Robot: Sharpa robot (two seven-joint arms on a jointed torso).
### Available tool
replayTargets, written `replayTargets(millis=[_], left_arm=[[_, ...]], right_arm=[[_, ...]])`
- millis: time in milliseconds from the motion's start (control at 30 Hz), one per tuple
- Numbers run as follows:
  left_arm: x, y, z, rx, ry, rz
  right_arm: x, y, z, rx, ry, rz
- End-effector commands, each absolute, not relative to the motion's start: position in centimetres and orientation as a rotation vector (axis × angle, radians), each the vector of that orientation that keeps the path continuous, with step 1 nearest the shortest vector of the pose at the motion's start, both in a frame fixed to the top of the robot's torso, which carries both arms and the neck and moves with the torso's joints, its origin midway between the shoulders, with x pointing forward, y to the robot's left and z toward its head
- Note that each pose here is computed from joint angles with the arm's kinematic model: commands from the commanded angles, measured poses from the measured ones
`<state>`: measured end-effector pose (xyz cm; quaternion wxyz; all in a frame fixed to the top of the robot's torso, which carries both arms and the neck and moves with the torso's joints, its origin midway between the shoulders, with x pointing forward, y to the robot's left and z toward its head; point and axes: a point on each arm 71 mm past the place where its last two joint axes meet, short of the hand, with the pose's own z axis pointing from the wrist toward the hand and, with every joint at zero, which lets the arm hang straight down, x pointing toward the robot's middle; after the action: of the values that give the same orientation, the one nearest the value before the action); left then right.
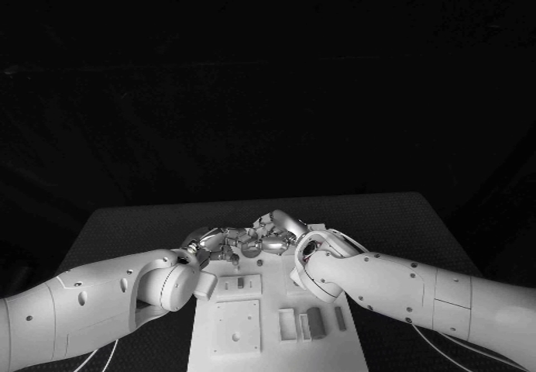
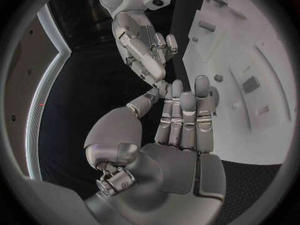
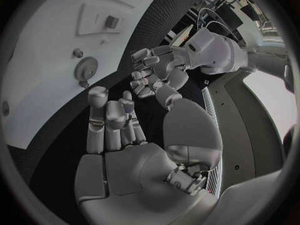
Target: Assemble the parts on the task board
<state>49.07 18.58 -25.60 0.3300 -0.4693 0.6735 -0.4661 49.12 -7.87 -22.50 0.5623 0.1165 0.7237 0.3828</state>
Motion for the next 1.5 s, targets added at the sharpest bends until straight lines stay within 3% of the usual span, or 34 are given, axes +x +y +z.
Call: replayTargets(millis=[33, 1500], left_arm=[[49.04, 18.27, -25.40, -1.202, 1.762, -1.248], [48.86, 17.93, -25.48, -1.182, 1.799, -1.254]], right_arm=[[49.01, -7.64, -22.47, 0.250, 1.698, 0.899], [49.34, -7.54, -22.59, 0.255, 1.646, 0.856]])
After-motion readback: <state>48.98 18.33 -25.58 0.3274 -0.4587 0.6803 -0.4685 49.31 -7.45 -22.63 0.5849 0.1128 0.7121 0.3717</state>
